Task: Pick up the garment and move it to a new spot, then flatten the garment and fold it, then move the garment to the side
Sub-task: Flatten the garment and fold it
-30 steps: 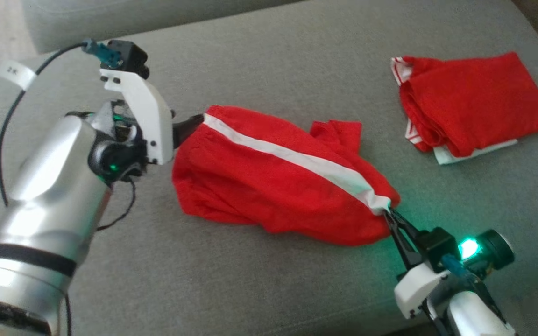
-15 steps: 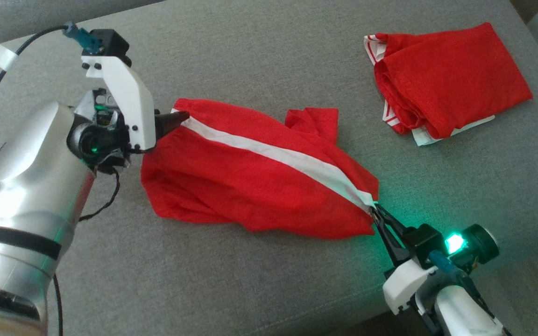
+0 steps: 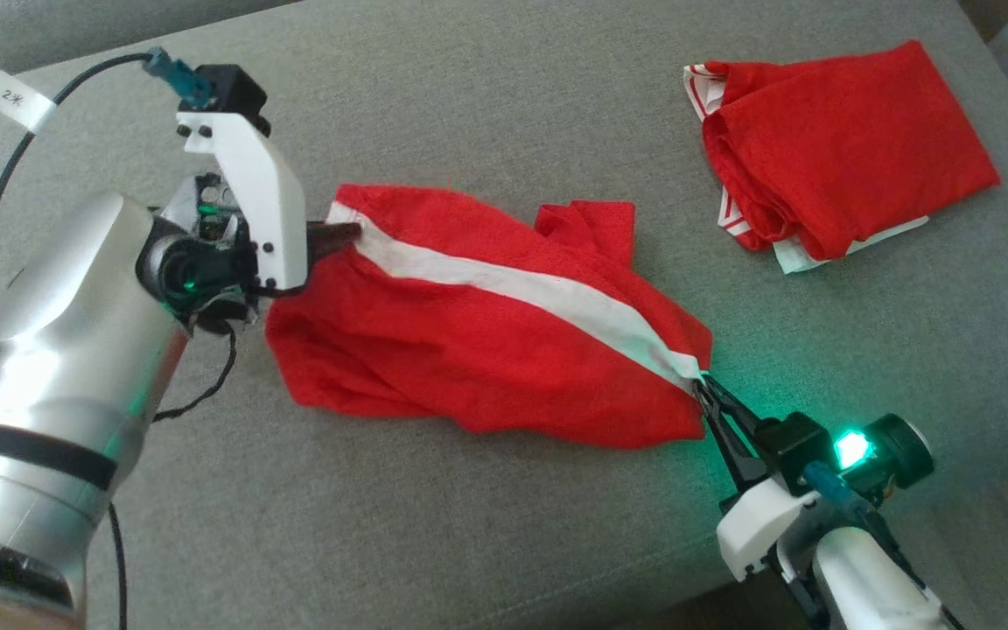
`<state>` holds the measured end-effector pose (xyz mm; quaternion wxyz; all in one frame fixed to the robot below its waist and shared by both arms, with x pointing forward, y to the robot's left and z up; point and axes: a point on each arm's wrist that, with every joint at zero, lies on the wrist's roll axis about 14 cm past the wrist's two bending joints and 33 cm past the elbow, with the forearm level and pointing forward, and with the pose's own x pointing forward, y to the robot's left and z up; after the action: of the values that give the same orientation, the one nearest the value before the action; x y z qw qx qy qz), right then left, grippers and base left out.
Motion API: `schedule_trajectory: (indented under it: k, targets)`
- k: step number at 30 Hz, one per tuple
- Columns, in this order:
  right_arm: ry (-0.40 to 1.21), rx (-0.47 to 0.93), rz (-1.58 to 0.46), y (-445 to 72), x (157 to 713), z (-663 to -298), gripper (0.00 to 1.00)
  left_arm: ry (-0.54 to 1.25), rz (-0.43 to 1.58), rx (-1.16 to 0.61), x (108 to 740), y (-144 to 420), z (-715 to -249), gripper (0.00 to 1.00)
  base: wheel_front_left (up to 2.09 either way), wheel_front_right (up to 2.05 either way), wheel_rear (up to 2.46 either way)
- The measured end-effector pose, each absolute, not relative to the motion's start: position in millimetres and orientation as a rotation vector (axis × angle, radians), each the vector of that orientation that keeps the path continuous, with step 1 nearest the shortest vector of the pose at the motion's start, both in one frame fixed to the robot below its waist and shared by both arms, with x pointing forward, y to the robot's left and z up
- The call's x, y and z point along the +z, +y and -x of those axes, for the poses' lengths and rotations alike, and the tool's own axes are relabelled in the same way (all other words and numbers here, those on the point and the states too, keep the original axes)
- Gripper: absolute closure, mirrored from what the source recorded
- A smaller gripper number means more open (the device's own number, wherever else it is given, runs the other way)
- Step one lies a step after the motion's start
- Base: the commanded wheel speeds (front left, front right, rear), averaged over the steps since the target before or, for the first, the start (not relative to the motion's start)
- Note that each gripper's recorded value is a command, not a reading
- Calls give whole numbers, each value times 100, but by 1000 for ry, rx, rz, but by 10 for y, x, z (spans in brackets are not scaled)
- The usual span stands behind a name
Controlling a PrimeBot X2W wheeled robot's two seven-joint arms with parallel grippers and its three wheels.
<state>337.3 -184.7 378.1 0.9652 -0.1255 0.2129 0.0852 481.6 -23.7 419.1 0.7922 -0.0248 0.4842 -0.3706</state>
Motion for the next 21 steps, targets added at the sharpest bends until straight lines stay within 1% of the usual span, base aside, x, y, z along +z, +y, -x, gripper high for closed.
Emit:
schedule_trajectory:
  k: [4,9,15,21]
  targets:
    - [430,168,252,-1861,3780,-3379,100,1034,65,-799,4209,-229,-4816,100,0,0,0]
    - [418,173,252,-1846,3803,-3414,100,981,65,-788,4287,-171,-4843,100,0,0,0]
    - [336,180,256,-1844,4027,-3594,100,888,84,-791,4521,-145,-4833,100,0,0,0]
    - [109,212,308,-1868,4798,-4082,100,691,126,-782,5016,-49,-4809,100,0,0,0]
